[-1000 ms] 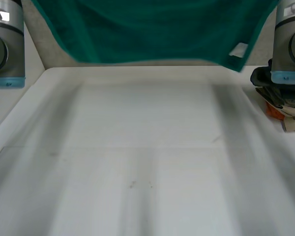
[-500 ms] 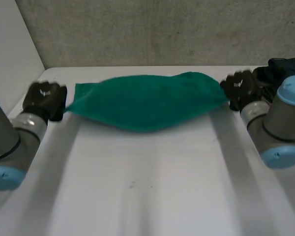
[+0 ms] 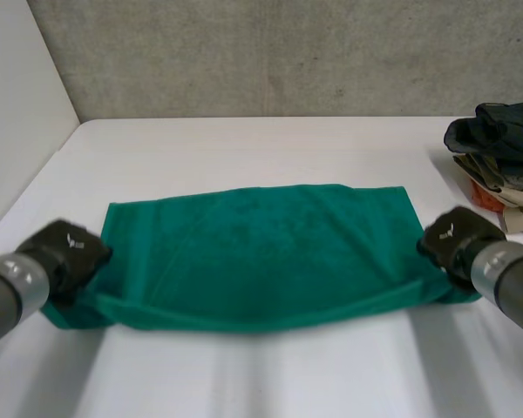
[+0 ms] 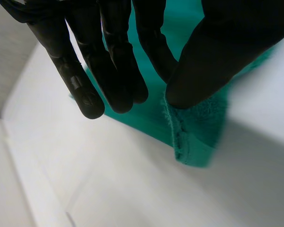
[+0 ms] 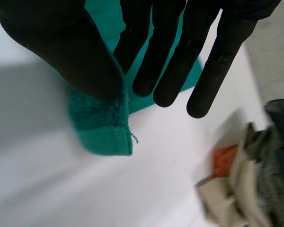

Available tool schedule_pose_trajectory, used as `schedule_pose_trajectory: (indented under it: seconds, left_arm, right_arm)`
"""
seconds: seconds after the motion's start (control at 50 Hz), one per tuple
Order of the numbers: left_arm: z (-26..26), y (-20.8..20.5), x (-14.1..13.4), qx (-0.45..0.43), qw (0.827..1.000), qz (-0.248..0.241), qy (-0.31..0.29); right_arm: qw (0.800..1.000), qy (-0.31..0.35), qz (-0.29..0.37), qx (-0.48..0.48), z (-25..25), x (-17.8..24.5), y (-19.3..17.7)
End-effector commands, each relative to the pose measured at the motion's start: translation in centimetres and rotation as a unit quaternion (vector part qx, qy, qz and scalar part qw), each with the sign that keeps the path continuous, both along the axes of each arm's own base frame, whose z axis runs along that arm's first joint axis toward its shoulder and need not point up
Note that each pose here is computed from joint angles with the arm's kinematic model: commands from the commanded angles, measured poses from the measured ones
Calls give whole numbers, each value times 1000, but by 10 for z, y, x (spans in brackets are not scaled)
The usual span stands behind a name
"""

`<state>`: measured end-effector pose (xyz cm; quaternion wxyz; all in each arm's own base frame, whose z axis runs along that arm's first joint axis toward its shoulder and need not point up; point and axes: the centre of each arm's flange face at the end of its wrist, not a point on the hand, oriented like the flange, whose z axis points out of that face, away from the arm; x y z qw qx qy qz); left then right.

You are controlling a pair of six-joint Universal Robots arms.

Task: Fold the laundry.

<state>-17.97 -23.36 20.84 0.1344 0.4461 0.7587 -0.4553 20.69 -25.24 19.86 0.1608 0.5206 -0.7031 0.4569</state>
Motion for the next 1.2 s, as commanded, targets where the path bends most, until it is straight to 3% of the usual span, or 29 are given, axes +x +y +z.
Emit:
schedule_pose_trajectory:
  seconds: [0.02,0.16,0.34,0.48,0.6,0.68,0.76,0.92,1.2]
  left_arm:
    - [5,-52,-12,-91,994,16,51]
    - [0,-114,-30,-182,977,23,111]
    - [-27,-175,-51,-246,962,50,109]
    - [-37,-184,-72,-280,950,33,131]
    - [-37,-167,-85,-280,949,18,143]
    - [-17,-152,-78,-282,946,24,157]
    - [-9,-127,-72,-261,946,31,187]
    - [-10,-95,-62,-221,944,49,241]
    - [-24,-87,-59,-198,950,54,236]
  right_arm:
    - [993,-53,-23,-99,-1,13,-50]
    - [980,-81,-29,-178,-18,30,-108]
    - [952,-120,-3,-282,-44,54,-169]
    - [944,-144,30,-296,-80,67,-193]
    - [954,-182,3,-240,-77,60,-182]
    - [955,-244,-29,-163,-33,47,-153]
    - [955,-274,-63,-92,-24,31,-134]
    - [959,-267,-92,-2,-42,14,-117]
    - [968,-229,-103,24,-86,9,-124]
